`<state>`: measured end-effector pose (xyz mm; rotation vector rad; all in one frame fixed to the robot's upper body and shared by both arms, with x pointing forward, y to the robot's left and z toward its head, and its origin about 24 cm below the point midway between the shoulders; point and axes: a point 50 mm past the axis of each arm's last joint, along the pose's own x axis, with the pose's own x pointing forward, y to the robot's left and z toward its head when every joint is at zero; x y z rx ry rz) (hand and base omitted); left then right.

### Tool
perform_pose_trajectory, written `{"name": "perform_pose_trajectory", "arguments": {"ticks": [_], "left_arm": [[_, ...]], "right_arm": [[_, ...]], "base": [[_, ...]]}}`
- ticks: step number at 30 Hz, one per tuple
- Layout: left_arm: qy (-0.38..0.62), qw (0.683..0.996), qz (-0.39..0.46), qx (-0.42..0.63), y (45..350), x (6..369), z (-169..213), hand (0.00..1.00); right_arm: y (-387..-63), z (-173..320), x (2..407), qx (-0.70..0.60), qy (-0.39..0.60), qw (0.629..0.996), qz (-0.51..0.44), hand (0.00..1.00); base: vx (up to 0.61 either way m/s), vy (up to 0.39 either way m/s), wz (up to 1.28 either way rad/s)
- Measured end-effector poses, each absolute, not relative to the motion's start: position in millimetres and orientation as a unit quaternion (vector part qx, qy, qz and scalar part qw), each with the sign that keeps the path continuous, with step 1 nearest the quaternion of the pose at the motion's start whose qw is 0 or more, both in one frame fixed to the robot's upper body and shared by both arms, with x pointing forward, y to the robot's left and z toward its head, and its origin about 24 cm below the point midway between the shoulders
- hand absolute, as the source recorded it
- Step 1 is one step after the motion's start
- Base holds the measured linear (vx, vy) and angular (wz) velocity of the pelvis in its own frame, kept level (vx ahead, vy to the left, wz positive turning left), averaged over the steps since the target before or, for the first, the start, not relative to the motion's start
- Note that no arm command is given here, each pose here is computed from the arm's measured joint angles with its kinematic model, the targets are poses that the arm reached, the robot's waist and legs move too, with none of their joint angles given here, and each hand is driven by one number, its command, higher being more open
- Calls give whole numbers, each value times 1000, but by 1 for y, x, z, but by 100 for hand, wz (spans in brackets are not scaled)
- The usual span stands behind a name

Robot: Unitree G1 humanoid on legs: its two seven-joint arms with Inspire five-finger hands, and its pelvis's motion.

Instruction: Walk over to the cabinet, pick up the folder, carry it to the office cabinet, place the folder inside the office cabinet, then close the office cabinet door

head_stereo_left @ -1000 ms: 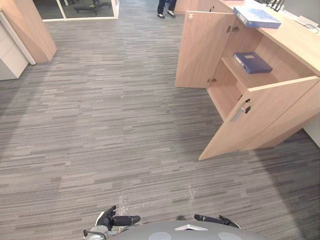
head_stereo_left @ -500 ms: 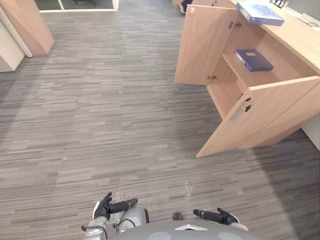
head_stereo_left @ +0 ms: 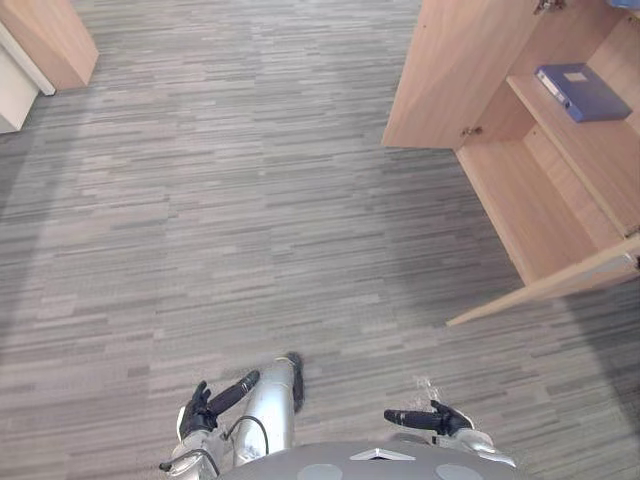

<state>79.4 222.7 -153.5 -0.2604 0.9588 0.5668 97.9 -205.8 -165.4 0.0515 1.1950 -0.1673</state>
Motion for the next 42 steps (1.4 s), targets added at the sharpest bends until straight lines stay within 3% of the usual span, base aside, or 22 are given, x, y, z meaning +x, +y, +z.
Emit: {"name": "perform_pose_trajectory", "arguments": {"ticks": [4, 11, 17, 26, 34, 38, 42], "left_arm": [[496, 826, 250, -100, 222, 62, -159, 100], [525, 832, 176, -43, 214, 59, -162, 100], [503, 853, 135, -21, 215, 83, -157, 100], [493, 866, 64, -58, 170, 109, -159, 100], [446, 889, 97, -42, 184, 121, -148, 100], [443, 886, 125, -57, 188, 114, -148, 100], [441, 887, 130, -53, 189, 116, -148, 100]], "right_arm": [[-201, -158, 125, 13, 528, 847, -65, 100], [-205, -148, 146, 11, 485, 871, -74, 100], [-203, -151, 137, 80, 486, 861, -124, 100], [-206, -155, 120, 161, 479, 841, -193, 100], [-180, -152, 140, 111, 483, 861, -114, 100], [-169, -154, 140, 92, 493, 861, -82, 100], [-184, -155, 133, 71, 492, 863, -95, 100]], "base": [[360, 237, -57], [380, 134, -48], [516, -24, -14], [455, -131, -32], [285, 9, -132], [254, 183, -190], [353, 410, -142]]}}
